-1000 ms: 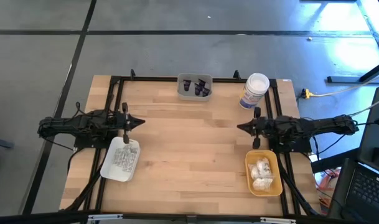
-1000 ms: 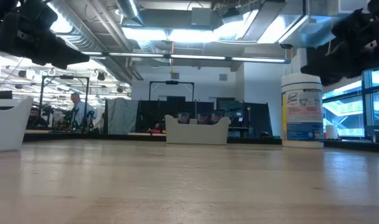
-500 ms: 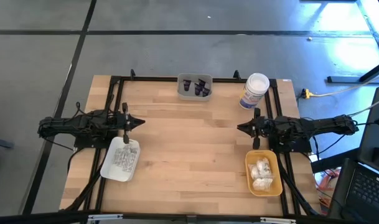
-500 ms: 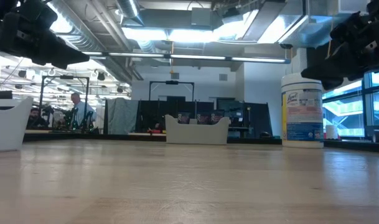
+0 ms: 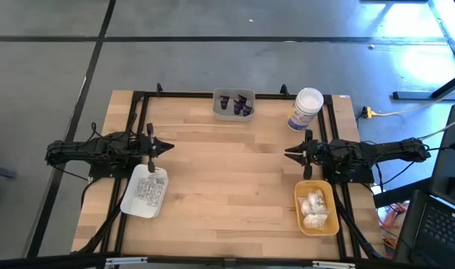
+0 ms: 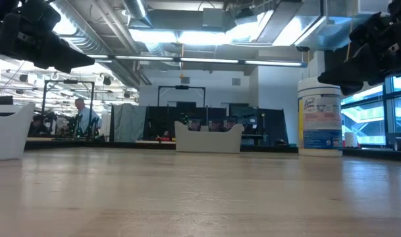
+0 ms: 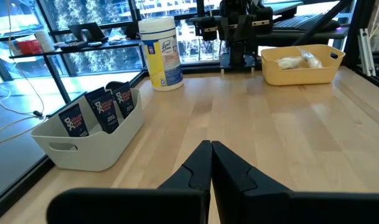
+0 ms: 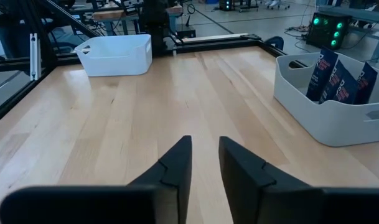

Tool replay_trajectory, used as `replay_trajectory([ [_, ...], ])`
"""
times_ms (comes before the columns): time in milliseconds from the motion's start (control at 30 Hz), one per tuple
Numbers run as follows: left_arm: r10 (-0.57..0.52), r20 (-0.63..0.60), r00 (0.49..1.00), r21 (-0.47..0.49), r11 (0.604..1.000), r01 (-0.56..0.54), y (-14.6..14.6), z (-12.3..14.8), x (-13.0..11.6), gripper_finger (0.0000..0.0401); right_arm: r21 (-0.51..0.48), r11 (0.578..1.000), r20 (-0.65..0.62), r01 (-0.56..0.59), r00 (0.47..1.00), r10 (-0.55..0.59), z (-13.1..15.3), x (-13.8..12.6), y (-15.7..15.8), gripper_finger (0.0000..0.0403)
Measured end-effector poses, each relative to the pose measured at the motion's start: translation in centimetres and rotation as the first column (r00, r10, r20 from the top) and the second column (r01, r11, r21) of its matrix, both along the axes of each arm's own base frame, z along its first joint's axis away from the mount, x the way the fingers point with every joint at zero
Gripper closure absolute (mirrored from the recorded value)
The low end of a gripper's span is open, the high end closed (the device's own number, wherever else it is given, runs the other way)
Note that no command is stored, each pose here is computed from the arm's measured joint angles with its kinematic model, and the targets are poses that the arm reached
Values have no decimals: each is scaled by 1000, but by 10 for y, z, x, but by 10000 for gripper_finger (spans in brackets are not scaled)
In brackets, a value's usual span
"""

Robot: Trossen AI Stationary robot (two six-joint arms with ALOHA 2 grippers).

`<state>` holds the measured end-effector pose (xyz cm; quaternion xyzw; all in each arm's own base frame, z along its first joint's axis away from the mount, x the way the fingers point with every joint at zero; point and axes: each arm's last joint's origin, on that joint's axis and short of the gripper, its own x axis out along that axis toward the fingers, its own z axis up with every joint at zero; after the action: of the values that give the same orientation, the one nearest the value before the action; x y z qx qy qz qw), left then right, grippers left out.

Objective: Pick & Place Travel size toiletries
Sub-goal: Return to Home Position

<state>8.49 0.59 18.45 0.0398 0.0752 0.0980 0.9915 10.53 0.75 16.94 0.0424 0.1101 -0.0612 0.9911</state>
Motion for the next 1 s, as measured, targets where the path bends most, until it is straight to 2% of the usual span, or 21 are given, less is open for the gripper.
replay_trajectory([
  [1000,0,1,1000,0,1000,0,0,0,0,397,0,1000,1,0,1000,0,0,0,0,271],
])
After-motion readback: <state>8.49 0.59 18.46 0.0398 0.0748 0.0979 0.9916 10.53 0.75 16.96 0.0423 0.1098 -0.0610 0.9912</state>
